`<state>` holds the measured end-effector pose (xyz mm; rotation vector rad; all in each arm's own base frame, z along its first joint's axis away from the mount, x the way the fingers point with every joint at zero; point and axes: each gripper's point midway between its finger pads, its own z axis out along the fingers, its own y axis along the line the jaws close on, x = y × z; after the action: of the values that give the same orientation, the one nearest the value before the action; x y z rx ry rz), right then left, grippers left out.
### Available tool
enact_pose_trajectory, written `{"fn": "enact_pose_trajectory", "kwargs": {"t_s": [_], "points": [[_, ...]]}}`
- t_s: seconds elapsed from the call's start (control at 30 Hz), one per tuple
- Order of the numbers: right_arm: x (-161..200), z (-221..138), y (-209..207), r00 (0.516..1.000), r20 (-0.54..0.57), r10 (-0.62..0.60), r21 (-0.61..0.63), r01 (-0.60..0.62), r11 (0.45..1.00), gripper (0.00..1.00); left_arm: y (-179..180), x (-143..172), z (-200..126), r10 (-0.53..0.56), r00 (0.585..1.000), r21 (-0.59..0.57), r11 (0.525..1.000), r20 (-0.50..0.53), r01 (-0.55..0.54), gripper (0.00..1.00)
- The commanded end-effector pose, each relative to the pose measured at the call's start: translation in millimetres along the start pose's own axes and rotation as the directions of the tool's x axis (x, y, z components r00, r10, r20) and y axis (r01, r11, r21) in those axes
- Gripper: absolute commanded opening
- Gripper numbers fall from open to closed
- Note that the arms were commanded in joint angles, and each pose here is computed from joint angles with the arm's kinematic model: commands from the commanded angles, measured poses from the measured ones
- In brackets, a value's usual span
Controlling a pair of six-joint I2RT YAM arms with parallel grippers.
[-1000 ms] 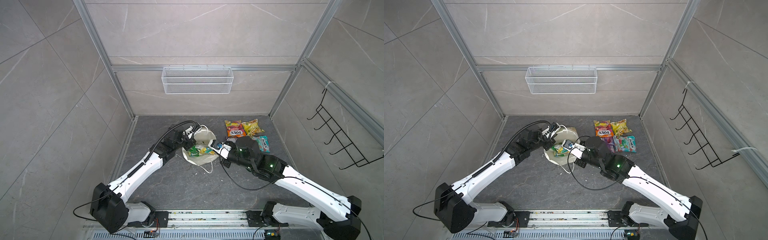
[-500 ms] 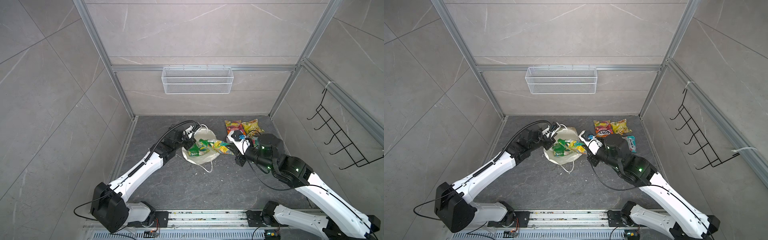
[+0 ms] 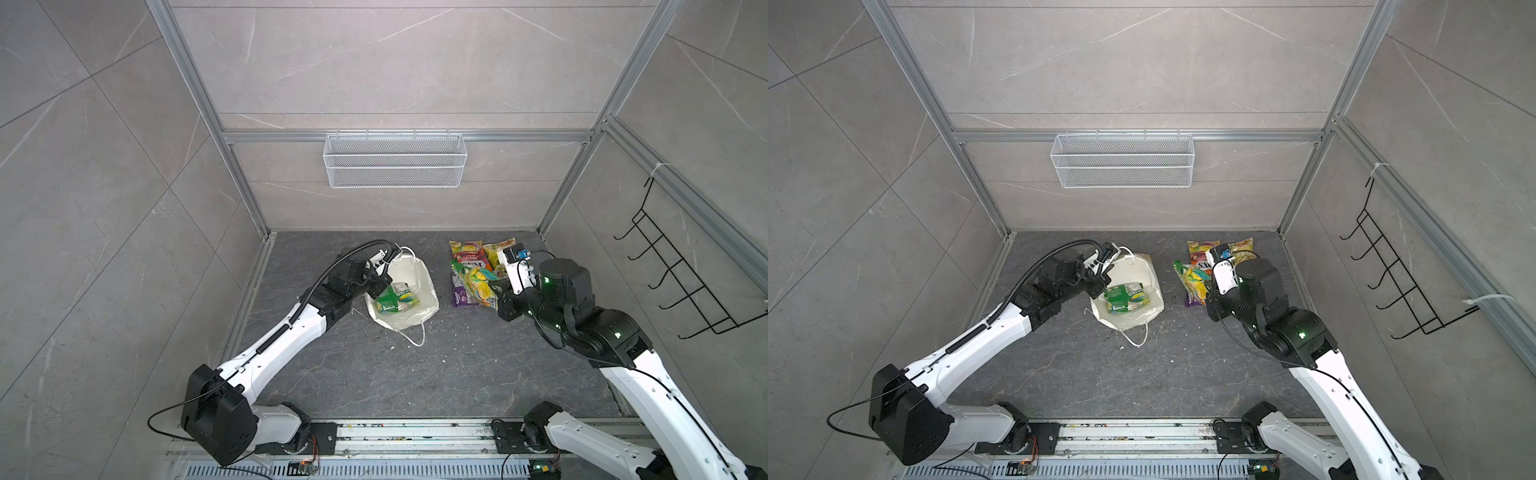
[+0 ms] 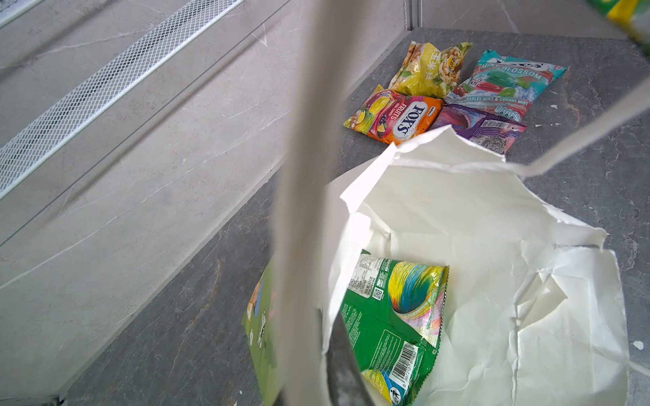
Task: Take the snacks out of the paper bag
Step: Place the snack at the middle-right of the table.
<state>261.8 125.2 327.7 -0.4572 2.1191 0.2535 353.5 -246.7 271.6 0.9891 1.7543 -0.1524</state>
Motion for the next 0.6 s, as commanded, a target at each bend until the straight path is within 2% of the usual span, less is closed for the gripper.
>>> {"fn": "enact_pose_trajectory", "kwargs": {"t_s": [0.0,0.23,0.33,0.47,0.57], "points": [[19,12,-8,0.984,-0.1,0.147,-0.036,-0.152,0.988,0.0,8,-20,-6,-0.023,0.997,-0.025,0.999,0.068,0.025,0.0],[31,42,-17,0.908,-0.196,0.371,-0.231,-0.41,0.882,0.0,8,-19,-5,-0.026,0.998,-0.028,0.999,0.063,0.028,0.0],[25,50,-12,0.896,-0.208,0.393,-0.314,-0.441,0.841,0.0,9,-17,-3,-0.024,0.998,-0.033,0.999,0.057,0.026,0.0],[19,66,8,0.852,-0.27,0.449,-0.463,-0.524,0.715,0.0,8,-15,0,-0.023,0.998,-0.032,0.999,0.051,0.024,0.0],[24,75,14,0.83,-0.292,0.475,-0.495,-0.556,0.667,0.0,9,-17,1,-0.019,0.998,-0.034,0.999,0.053,0.021,0.0]]}}
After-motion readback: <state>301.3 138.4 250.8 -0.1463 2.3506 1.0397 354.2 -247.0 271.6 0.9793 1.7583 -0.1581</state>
